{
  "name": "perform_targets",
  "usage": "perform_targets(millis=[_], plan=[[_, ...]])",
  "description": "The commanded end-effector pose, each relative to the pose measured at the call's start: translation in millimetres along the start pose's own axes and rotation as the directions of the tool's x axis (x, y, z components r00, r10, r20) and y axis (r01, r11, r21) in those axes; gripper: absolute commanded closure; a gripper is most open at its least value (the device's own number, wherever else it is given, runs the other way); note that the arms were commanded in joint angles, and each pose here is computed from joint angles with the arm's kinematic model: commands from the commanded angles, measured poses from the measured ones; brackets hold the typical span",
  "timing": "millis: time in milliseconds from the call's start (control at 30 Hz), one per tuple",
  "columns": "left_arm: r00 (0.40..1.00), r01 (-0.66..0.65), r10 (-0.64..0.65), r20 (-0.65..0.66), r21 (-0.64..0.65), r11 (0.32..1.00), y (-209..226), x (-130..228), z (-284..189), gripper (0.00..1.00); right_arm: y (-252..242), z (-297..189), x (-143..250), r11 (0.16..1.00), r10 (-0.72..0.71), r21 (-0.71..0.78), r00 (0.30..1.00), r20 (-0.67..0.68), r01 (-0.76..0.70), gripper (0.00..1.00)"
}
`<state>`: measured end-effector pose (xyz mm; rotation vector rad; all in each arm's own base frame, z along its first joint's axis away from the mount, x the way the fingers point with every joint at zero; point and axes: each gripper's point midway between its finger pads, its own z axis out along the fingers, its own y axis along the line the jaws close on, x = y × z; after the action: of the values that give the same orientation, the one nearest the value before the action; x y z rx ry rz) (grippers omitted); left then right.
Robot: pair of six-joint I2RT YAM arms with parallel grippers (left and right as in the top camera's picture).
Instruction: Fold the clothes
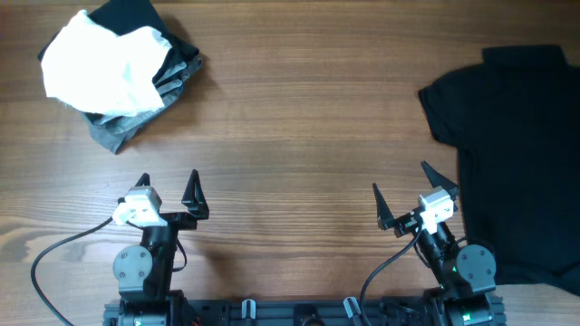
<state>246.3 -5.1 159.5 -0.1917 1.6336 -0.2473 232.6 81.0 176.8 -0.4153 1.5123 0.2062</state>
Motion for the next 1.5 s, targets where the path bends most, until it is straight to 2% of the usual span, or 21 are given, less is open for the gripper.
perform_targets(millis=[0,800,933,1000,1067,1133,1200,1233,1367,1400,1467], plan=[[1.0,0.013,-0.013,-0.002,0.007,1.0,0,1,0,0.0,3,0,-1,1.0,0.005,-0.016,1.0,0.004,-0.005,0.0],[1.0,0.012,-0.012,0.005,0.009,1.0,-1,0,0,0.0,3,0,-1,1.0,0.008,-0.019,1.0,0.005,-0.008,0.0],[1.0,0.022,-0.023,0.005,0.014,1.0,-2,-1,0,0.0,5,0,-5,0.986,0.165,-0.033,0.986,0.018,-0.164,0.0],[0.988,0.104,-0.109,0.105,0.058,0.993,-10,-29,-3,0.0,1,-3,-27,0.961,0.275,-0.03,0.96,0.061,-0.273,0.0],[0.973,0.094,-0.112,0.202,0.098,0.991,-21,-64,-11,0.0,-3,-7,-49,0.94,0.34,-0.031,0.937,0.079,-0.338,0.0],[0.973,0.094,-0.112,0.203,0.098,0.991,-27,-82,-17,0.0,-4,-7,-59,0.931,0.366,-0.025,0.93,0.033,-0.365,0.0],[0.984,0.106,-0.115,0.138,0.072,0.992,-28,-87,-19,0.0,0,-4,-63,0.922,0.384,-0.029,0.92,-0.07,-0.387,0.0],[0.989,0.114,-0.118,0.087,0.051,0.992,-28,-89,-18,0.0,4,1,-59,0.91,0.403,-0.023,0.897,-0.182,-0.413,0.0],[0.983,0.135,-0.138,-0.124,-0.038,0.99,-31,-101,-4,0.0,2,28,-46,0.885,0.434,0.067,0.765,-0.476,-0.46,0.0],[0.966,0.138,-0.151,-0.208,-0.075,0.988,-32,-107,5,0.0,-2,42,-41,0.882,0.431,0.098,0.708,-0.559,-0.46,0.0],[0.939,0.139,-0.166,-0.301,-0.108,0.984,-33,-110,14,0.0,-9,56,-37,0.873,0.442,0.144,0.632,-0.637,-0.466,0.0]])
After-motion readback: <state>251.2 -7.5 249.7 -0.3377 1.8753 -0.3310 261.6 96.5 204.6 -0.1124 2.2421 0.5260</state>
